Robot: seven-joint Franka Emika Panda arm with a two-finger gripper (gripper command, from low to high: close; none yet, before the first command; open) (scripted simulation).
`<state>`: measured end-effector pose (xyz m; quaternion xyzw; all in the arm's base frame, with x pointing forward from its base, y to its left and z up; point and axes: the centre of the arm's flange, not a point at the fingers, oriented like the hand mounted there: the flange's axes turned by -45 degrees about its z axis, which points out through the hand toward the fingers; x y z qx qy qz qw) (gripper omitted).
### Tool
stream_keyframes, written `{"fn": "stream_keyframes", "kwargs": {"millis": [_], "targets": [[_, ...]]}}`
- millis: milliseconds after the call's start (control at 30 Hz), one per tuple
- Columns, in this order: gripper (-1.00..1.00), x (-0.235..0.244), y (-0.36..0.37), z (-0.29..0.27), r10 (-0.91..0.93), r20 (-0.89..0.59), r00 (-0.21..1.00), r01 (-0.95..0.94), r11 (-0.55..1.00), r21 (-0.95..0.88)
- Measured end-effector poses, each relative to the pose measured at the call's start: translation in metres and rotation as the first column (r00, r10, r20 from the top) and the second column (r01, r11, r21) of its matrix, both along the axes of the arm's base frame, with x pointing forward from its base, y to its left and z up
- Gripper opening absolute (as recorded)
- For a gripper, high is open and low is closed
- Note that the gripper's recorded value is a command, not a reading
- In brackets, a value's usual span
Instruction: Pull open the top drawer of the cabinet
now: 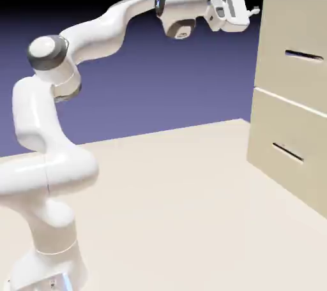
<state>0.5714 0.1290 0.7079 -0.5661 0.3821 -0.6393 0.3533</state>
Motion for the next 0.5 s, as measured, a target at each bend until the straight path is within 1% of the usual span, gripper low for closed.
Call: {"fn": "stream_keyframes", "kwargs": {"millis": [200,400,433,500], "targets": [[0.0,0.071,-0.006,-0.067,0.061,-0.011,0.998,-0.057,0.979,0.197],[0.0,0.135,-0.033,-0.147,0.107,-0.019,0.994,-0.088,0.897,0.432],[0.0,0.141,-0.036,-0.156,0.11,-0.019,0.994,-0.089,0.884,0.458],[0.0,0.147,-0.036,-0.154,0.11,-0.017,0.994,-0.09,0.885,0.458]]}}
